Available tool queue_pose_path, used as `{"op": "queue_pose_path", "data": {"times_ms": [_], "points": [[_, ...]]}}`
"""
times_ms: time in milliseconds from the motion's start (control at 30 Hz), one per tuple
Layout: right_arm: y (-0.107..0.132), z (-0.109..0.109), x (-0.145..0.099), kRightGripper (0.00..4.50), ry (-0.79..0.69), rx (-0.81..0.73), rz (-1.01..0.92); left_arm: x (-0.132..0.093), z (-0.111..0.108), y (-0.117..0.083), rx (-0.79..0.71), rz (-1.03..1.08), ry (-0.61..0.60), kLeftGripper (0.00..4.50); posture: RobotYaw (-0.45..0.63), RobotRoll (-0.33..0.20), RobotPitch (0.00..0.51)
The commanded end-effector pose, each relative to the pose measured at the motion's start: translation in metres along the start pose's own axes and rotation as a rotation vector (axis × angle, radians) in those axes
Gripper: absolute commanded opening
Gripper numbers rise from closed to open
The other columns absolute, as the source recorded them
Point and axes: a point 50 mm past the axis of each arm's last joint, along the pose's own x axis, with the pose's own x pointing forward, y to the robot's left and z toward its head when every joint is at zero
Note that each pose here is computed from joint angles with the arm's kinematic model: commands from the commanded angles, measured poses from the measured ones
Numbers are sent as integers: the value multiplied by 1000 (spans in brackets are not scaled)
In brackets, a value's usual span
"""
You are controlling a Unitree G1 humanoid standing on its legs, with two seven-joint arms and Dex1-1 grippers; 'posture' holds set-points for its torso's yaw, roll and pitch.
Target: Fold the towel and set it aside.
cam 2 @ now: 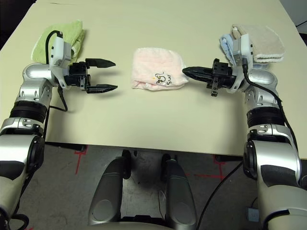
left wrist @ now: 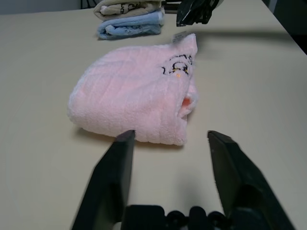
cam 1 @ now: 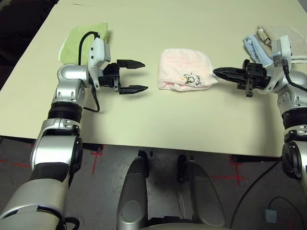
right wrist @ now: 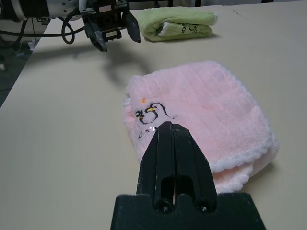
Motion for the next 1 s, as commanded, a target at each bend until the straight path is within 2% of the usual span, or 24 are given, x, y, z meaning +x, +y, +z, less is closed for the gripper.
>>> {"op": "queue_pose_path", "data": {"times_ms": [33, 167, 333, 433, 533, 767, 1000], "points": [[2, -1, -3, 0, 9, -1, 7, 3, 2, 2, -8, -24, -2, 1594, 16, 0, 313], [-2, 4, 8, 0, -29, -2, 1, 11, 11, 9, -21, -7, -41, 55, 18, 0, 311], [-5, 5, 30, 0, -71, -4, 16, 44, 20, 17, -59, 15, -116, 19, 39, 0, 307], [-5, 2, 41, 0, -68, 7, 39, 70, 17, 16, -87, 26, -128, 19, 44, 0, 307], [-3, -5, 44, 0, -34, 25, 54, 81, 10, 12, -110, 17, -108, 19, 31, 0, 307], [2, -26, 48, 0, 54, 75, 21, 91, -18, 0, -164, 32, 22, 19, 16, 0, 305], [14, -53, 47, 0, 127, 122, -9, 89, -34, -4, -198, 84, 103, 19, 13, 0, 302]]}}
